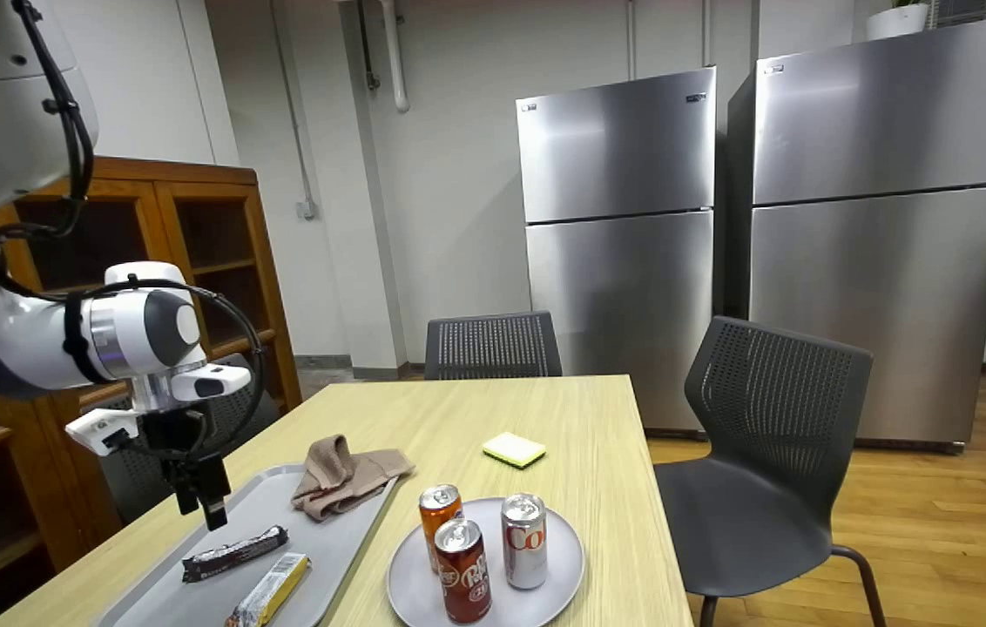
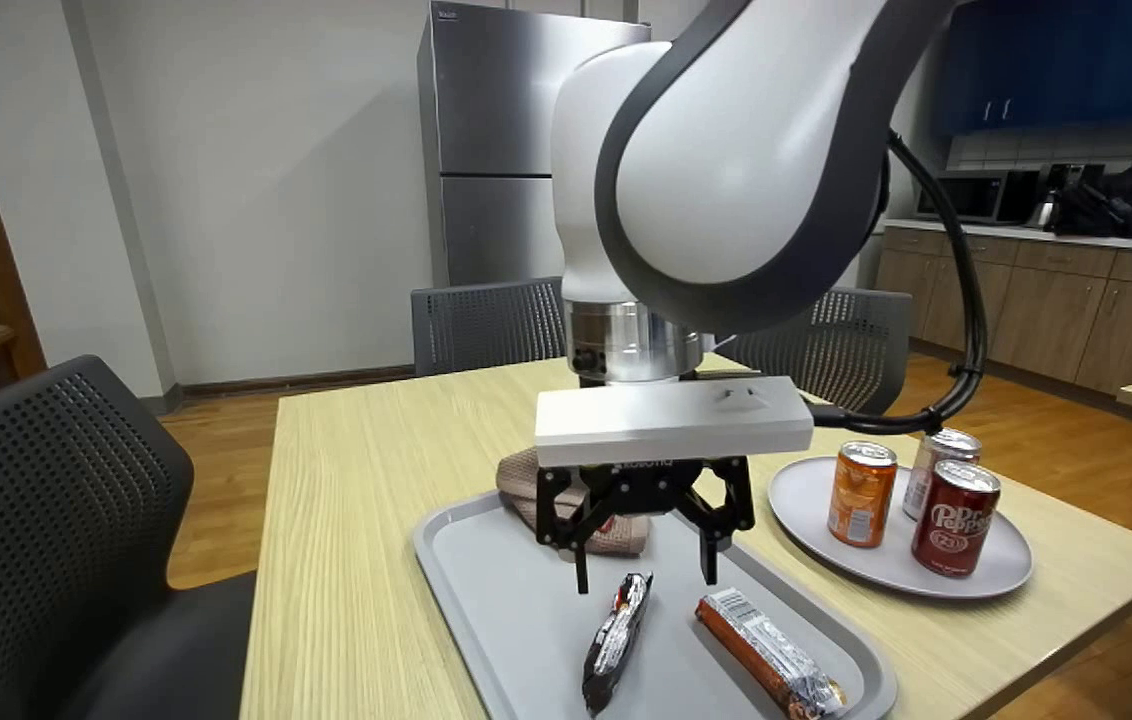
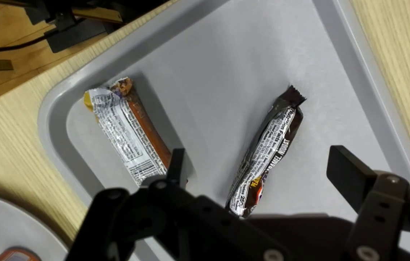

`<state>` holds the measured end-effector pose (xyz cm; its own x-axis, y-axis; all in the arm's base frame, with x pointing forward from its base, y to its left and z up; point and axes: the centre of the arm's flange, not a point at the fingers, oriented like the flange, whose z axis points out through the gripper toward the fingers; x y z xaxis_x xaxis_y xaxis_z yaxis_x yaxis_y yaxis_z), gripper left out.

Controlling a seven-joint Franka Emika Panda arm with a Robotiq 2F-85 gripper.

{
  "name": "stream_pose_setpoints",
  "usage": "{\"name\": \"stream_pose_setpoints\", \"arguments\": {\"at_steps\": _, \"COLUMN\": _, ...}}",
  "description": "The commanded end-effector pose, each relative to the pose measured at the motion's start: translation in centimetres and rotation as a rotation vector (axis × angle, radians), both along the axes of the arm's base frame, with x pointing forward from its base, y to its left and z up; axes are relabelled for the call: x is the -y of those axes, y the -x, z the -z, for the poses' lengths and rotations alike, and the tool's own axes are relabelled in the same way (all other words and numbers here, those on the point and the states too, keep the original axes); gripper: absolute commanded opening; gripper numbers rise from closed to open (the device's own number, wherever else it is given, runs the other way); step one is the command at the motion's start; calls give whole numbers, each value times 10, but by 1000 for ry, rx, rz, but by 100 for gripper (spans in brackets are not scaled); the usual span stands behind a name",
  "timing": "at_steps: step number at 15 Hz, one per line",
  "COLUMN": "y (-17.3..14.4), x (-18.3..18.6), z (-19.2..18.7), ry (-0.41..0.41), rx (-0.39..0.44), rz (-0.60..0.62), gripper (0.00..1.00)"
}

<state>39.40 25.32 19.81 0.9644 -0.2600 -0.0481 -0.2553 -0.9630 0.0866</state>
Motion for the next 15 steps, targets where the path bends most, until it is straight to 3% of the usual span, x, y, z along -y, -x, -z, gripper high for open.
{"name": "stream_pose_setpoints", "arguments": {"at_steps": 1, "y": -1, "x": -1, "z": 1, "ry": 0, "rx": 0, "rz": 0, "gripper": 100}}
{"name": "stream_pose_setpoints", "arguments": {"at_steps": 7, "y": -2, "x": -5, "z": 7, "ry": 4, "rx": 16, "rz": 16, "gripper": 100}}
{"name": "stream_pose_setpoints", "arguments": {"at_steps": 15, "y": -17, "x": 1, "z": 40, "ry": -68, "rx": 67, "rz": 43, "gripper": 100}}
